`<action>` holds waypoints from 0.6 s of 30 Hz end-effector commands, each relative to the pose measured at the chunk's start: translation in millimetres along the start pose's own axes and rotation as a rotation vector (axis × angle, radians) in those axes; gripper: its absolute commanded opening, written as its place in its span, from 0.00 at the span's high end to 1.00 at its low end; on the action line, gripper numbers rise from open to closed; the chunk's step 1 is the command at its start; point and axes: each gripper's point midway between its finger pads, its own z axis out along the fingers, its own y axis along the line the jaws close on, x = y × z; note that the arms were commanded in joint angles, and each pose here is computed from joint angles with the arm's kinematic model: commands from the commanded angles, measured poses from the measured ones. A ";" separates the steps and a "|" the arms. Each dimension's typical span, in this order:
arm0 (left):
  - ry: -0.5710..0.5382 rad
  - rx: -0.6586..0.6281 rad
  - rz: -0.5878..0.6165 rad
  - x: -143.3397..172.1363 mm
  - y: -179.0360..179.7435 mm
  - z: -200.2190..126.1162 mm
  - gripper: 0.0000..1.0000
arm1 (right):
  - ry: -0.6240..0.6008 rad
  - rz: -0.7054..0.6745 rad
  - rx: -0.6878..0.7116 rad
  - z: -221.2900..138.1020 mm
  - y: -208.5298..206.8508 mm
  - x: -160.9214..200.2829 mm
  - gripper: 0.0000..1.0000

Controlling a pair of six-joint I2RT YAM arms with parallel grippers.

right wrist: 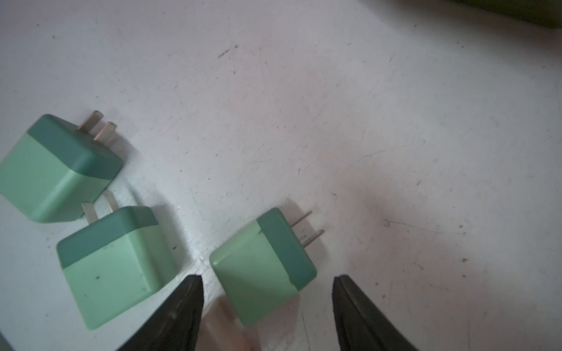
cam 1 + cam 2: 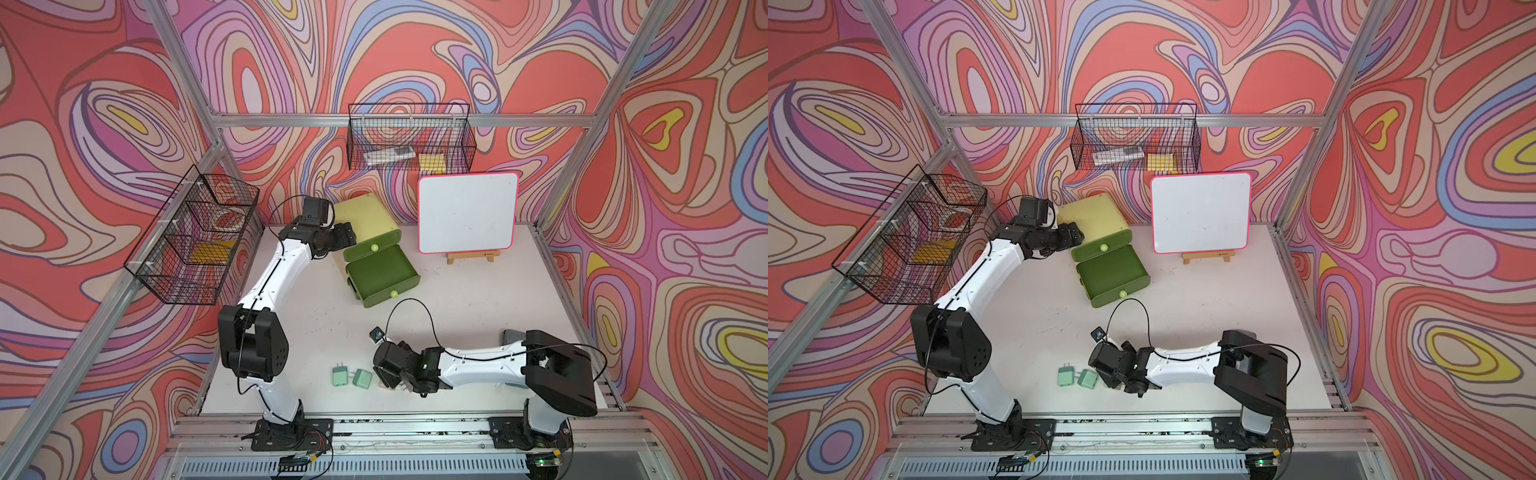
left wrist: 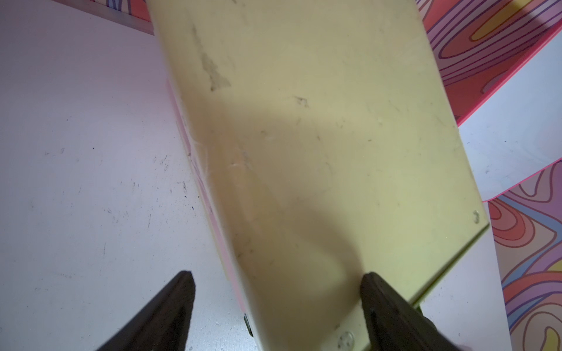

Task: Place the plugs into the drawer by color
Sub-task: Pick up the plug from the center of the board.

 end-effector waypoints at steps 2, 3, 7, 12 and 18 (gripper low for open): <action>0.079 -0.059 0.000 23.2 17.3 0.9 0.15 | 0.018 0.003 0.028 3.5 -4.7 7.7 0.29; 0.078 -0.059 0.000 23.0 17.2 0.8 0.15 | 0.022 0.004 0.031 3.8 -5.9 9.5 0.29; 0.080 -0.057 -0.002 23.4 17.0 1.5 0.15 | 0.034 0.009 0.051 4.1 -11.5 17.0 0.30; 0.083 -0.056 -0.009 24.4 17.3 2.3 0.15 | 0.047 0.022 0.067 4.4 -20.6 22.8 0.30; 0.084 -0.055 -0.005 25.9 15.1 2.7 0.15 | 0.043 0.052 0.089 2.0 -37.6 22.4 0.30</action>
